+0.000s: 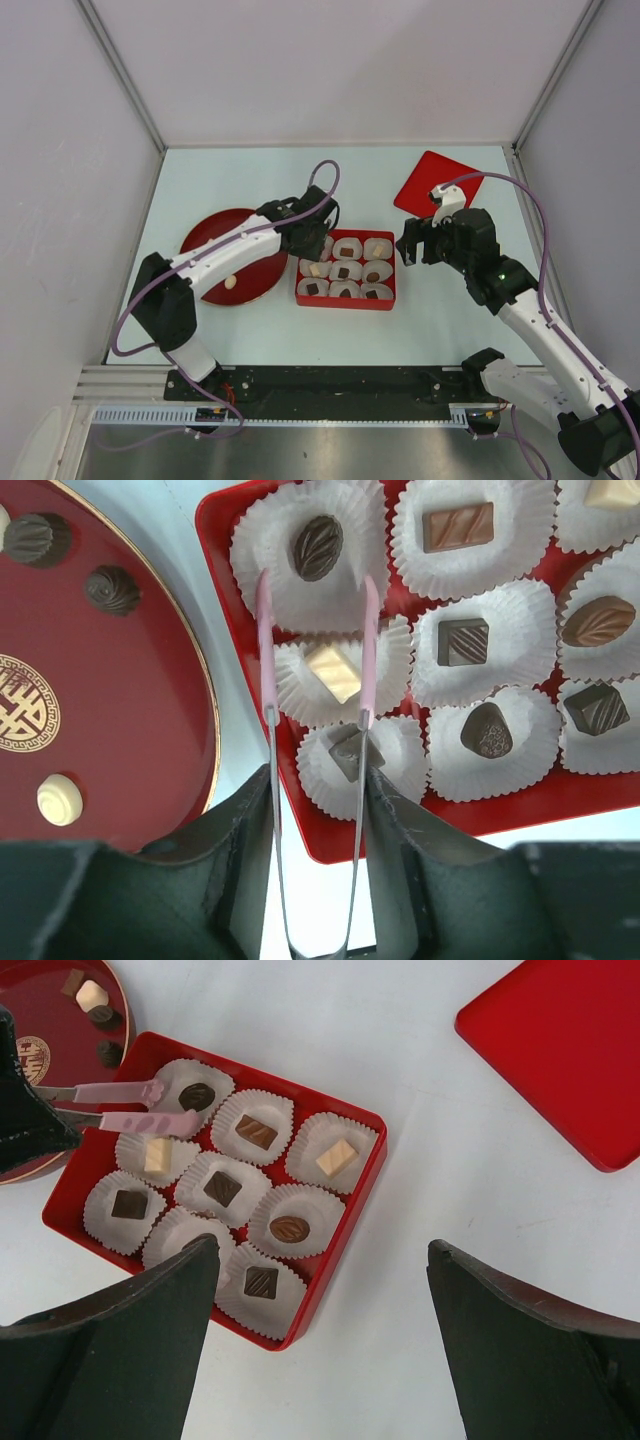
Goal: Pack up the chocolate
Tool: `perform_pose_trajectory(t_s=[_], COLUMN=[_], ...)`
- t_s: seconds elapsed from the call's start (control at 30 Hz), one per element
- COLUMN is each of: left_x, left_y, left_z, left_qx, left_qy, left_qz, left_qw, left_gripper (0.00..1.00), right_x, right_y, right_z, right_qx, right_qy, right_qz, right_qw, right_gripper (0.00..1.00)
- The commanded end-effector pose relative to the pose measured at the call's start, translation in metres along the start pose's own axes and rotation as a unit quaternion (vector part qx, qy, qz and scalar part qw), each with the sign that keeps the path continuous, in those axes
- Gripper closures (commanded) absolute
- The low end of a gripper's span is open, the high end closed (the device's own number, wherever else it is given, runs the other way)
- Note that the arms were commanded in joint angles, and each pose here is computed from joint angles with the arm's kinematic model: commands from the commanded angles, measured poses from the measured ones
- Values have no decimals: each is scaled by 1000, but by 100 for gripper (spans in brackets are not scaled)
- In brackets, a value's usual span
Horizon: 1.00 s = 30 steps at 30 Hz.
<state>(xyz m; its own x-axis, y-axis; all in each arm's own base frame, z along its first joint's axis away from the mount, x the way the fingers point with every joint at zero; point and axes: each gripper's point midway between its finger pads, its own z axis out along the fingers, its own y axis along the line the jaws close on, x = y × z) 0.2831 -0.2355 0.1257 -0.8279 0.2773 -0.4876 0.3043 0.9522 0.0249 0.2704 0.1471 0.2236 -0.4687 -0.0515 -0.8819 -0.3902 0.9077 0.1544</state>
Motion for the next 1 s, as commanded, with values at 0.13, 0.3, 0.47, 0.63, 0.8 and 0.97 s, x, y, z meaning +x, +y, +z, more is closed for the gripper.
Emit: perform_pose_trajectory(t_s=[0.13,0.3,0.47,0.63,0.8,0.97], left_x=[-52,-76,-88,-89,-95,-64], left_y=[8,18,32,78,127,204], left_z=[-64,-100,-129,-136,-134,-117], left_qx=[12,33,49,20,-3,-77], left_qy=[-114,-173,-212,-246,-295,-308], left_qz=[-35,-64,-90,-140,-207,-298], left_qw=[993,982,972,959,933,900], left_gripper=[69,81,83,91,98,100], right_x=[-7,-7,-7,-7,-8,-6], right_y=[-1,-2,-2,-2,-7,-10], right_z=[-2,-2,-2,-2,-1,0], right_qx=[3,4,4,5,17,23], right_qy=[-17,-17,-17,-17,-18,-15], right_qz=[-12,-11,-11,-11,-11,-11], right_qw=[1000,1000,1000,1000,1000,1000], right_gripper=[11,11,11,11,11,11])
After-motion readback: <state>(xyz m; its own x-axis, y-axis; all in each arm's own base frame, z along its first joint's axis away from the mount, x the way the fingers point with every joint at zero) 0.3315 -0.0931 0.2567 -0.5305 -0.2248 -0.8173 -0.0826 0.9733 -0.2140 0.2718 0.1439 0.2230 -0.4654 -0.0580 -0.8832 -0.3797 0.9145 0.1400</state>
